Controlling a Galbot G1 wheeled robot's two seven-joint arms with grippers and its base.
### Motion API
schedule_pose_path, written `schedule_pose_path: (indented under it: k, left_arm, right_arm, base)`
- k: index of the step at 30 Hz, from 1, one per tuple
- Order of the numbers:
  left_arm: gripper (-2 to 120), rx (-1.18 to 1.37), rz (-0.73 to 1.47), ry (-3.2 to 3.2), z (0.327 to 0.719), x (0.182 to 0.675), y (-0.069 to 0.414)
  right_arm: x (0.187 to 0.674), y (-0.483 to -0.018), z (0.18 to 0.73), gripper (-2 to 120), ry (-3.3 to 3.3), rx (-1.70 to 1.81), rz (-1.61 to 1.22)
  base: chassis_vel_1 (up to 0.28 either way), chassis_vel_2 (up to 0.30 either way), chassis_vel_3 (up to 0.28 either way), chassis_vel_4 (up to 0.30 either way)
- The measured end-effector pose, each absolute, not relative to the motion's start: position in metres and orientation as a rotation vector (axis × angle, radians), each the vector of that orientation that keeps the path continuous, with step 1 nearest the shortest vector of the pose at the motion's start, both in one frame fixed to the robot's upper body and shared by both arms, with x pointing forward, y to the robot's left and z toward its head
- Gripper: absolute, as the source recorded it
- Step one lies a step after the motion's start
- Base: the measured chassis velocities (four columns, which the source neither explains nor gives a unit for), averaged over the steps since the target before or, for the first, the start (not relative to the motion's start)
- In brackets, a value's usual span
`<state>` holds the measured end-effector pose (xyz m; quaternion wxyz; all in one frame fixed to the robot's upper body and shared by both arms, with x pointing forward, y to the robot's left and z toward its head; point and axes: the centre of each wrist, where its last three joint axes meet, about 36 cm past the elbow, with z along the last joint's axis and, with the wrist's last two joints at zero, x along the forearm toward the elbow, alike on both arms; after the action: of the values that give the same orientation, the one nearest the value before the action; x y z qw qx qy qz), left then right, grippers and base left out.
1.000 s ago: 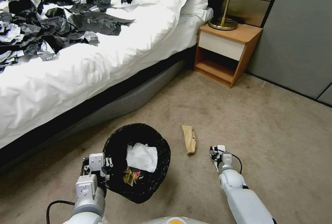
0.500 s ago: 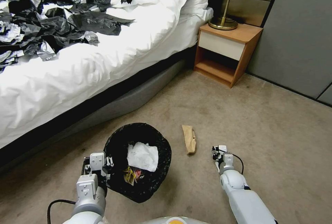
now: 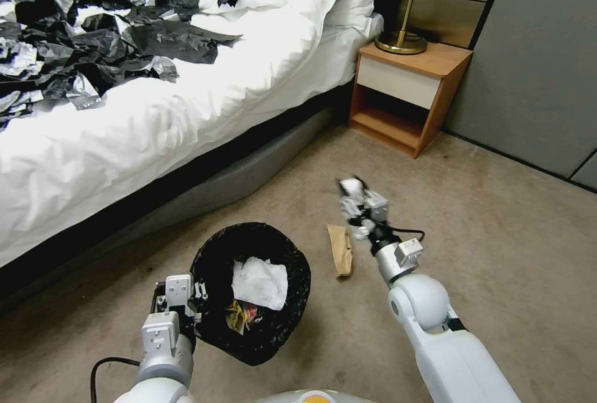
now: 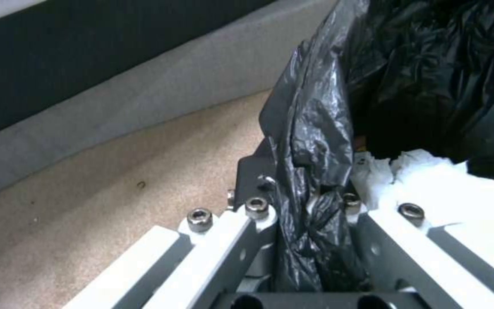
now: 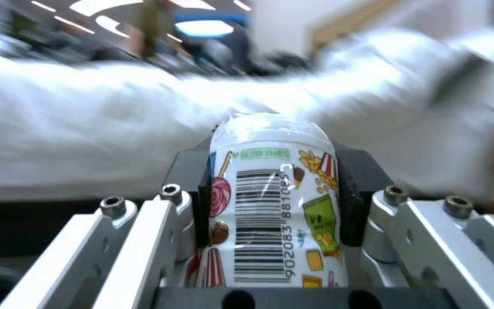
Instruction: Pick up the trash bin, then pick up the garbage from the floor and place it into the trash bin.
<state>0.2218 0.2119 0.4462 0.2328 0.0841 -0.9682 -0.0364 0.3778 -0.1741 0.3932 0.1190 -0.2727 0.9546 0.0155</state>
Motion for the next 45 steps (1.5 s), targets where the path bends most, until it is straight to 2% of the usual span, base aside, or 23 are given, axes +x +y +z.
schedule_pose_path:
  k: [6,8,13,21,30,34,36,38,40,45]
  left_arm:
    - [3,0.230,-0.101,-2.657,0.446,0.222,0.212]
    - [3,0.229,-0.100,-2.656,0.445,0.222,0.212]
    - [3,0.222,-0.100,-2.652,0.444,0.221,0.209]
    - [3,0.213,-0.105,-2.642,0.439,0.219,0.204]
    - [3,0.211,-0.108,-2.640,0.437,0.218,0.202]
    - [3,0.209,-0.108,-2.642,0.437,0.219,0.202]
    - [3,0.209,-0.108,-2.642,0.437,0.219,0.203]
    - [3,0.208,-0.108,-2.643,0.437,0.220,0.203]
    - [3,0.209,-0.108,-2.643,0.437,0.220,0.203]
    - [3,0.209,-0.108,-2.643,0.436,0.222,0.203]
  right_arm:
    - [0.361,-0.157,0.407,37,2.612,-1.069,0.060]
    - [0.354,-0.150,0.401,37,2.539,-1.266,0.062]
    - [0.355,-0.136,0.373,37,2.505,-1.457,0.075]
    - [0.378,-0.095,0.314,36,2.616,-1.530,0.100]
    - [0.390,-0.078,0.288,36,2.698,-1.539,0.080]
    - [0.386,-0.075,0.286,54,2.707,-1.541,0.075]
    - [0.386,-0.075,0.286,56,2.707,-1.542,0.075]
    - [0.383,-0.077,0.286,68,2.708,-1.540,0.074]
    - [0.383,-0.078,0.286,70,2.709,-1.539,0.073]
    - [0.383,-0.085,0.291,91,2.705,-1.523,0.065]
  base:
    - [0.000,0.000,0.000,0.000]
    - [0.000,0.000,0.000,0.000]
    - [0.000,0.000,0.000,0.000]
    - [0.000,0.000,0.000,0.000]
    - [0.000,0.000,0.000,0.000]
    - [0.000,0.000,0.000,0.000]
    - [0.000,0.000,0.000,0.000]
    - [0.000,0.000,0.000,0.000]
    - [0.000,0.000,0.000,0.000]
    - [0.000,0.000,0.000,0.000]
